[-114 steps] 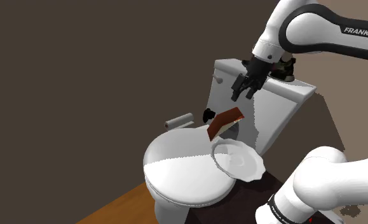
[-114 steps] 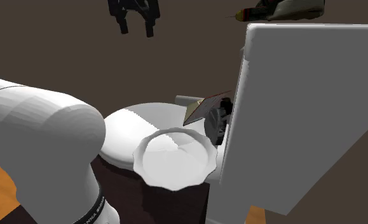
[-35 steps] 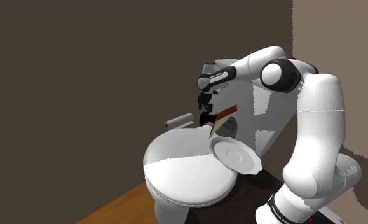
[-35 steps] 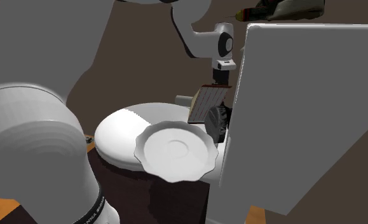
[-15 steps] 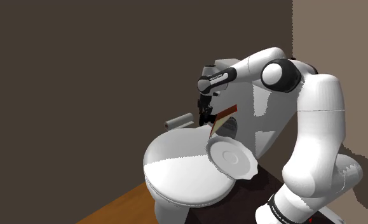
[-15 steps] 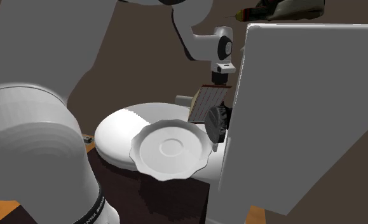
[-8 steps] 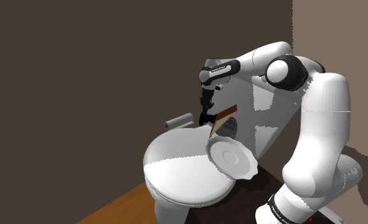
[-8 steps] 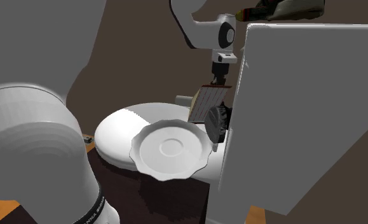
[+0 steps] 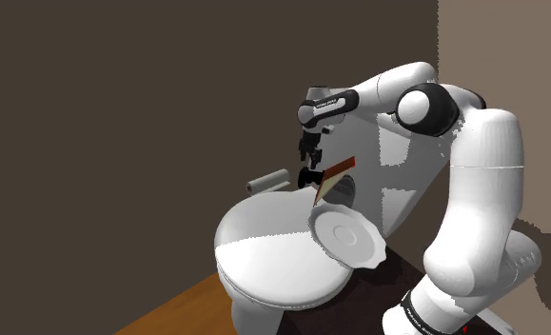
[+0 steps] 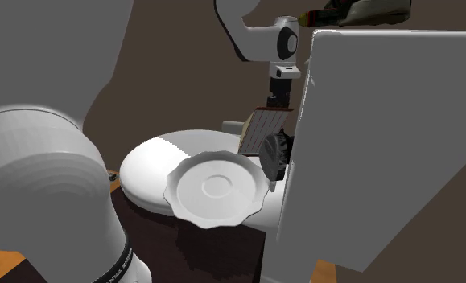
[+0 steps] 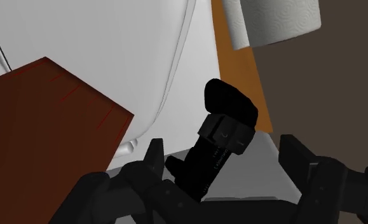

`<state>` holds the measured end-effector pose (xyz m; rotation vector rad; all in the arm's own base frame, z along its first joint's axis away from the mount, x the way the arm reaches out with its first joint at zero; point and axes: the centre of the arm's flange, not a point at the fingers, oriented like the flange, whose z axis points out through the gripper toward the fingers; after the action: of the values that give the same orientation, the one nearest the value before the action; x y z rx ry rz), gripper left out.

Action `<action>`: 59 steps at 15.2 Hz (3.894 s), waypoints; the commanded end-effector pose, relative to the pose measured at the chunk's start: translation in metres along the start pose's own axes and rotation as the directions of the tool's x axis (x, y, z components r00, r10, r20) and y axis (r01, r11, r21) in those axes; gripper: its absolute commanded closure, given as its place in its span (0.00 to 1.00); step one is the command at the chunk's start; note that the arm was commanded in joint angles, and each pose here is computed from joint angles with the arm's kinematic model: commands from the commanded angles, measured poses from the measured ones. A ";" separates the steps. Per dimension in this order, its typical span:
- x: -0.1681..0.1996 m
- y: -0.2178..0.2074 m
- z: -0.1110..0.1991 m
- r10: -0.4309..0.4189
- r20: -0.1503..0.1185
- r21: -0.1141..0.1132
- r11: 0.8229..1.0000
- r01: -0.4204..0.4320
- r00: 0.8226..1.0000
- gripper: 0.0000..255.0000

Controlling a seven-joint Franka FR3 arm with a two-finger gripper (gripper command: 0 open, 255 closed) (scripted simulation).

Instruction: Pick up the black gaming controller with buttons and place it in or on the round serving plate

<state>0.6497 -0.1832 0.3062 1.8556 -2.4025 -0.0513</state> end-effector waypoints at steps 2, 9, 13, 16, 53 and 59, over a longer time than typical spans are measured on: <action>0.016 -0.007 0.026 0.035 -0.018 -0.001 0.999 -0.035 0.999 0.00; 0.017 -0.007 0.056 0.035 -0.018 -0.001 0.999 -0.035 0.999 0.00; 0.017 -0.007 0.056 0.035 -0.018 -0.001 0.999 -0.035 0.999 0.00; 0.017 -0.007 0.056 0.035 -0.018 -0.001 0.999 -0.035 0.999 0.00; 0.026 0.006 -0.086 0.035 -0.018 -0.001 0.999 -0.035 0.999 1.00; 0.009 0.084 -0.086 0.035 -0.018 -0.001 0.999 -0.035 0.999 1.00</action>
<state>0.5895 -0.1697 0.4012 1.8086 -2.4231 -0.0276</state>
